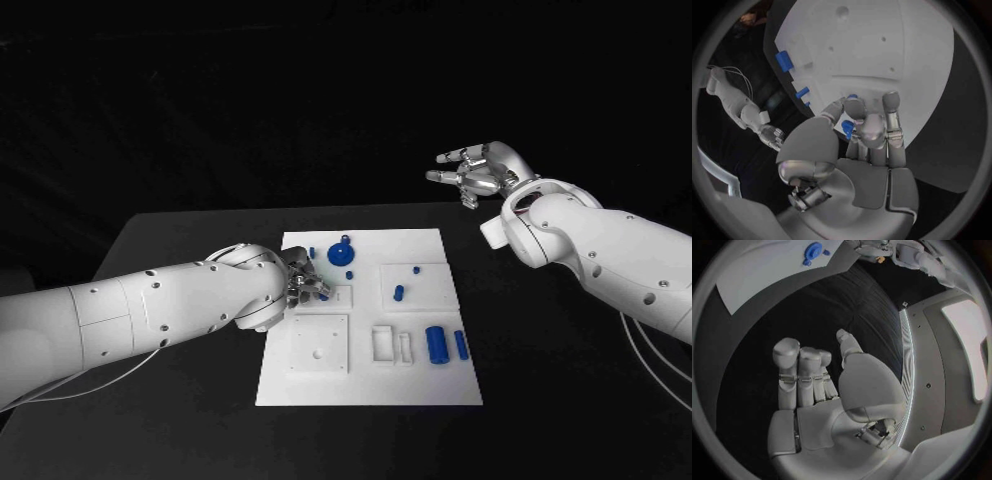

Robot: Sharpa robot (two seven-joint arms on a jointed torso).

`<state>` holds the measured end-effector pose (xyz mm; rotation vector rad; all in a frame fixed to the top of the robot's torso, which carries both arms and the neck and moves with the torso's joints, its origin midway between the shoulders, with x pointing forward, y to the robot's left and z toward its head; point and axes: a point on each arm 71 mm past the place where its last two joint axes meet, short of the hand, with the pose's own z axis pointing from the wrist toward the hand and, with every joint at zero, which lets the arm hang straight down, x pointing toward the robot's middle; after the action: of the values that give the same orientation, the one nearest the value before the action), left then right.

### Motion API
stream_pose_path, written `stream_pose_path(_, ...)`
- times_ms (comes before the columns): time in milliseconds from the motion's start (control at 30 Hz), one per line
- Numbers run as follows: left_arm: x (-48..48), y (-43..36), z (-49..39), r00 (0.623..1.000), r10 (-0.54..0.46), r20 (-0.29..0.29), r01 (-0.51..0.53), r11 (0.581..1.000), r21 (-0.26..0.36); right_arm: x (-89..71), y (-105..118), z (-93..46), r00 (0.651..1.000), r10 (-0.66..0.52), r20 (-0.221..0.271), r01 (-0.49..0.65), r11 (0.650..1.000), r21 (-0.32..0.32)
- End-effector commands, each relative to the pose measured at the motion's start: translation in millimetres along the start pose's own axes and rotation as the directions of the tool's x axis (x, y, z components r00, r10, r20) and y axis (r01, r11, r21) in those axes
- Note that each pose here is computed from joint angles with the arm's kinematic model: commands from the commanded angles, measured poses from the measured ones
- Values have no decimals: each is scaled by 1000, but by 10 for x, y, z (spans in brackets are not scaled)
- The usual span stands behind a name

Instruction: Assemble the parts on the task board

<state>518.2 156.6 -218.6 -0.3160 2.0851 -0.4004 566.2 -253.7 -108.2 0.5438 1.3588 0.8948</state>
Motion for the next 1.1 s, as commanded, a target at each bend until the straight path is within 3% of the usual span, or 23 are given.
stream_pose_path(33,40,-35,2,999,50,-17,-49,999,19,17,11,2,1000,4,-14,-4,1000,-6)
stream_pose_path(1100,1,14,40,999,33,-13,-34,999,-8,18,8,2,1000,5,-19,-5,1000,-6)
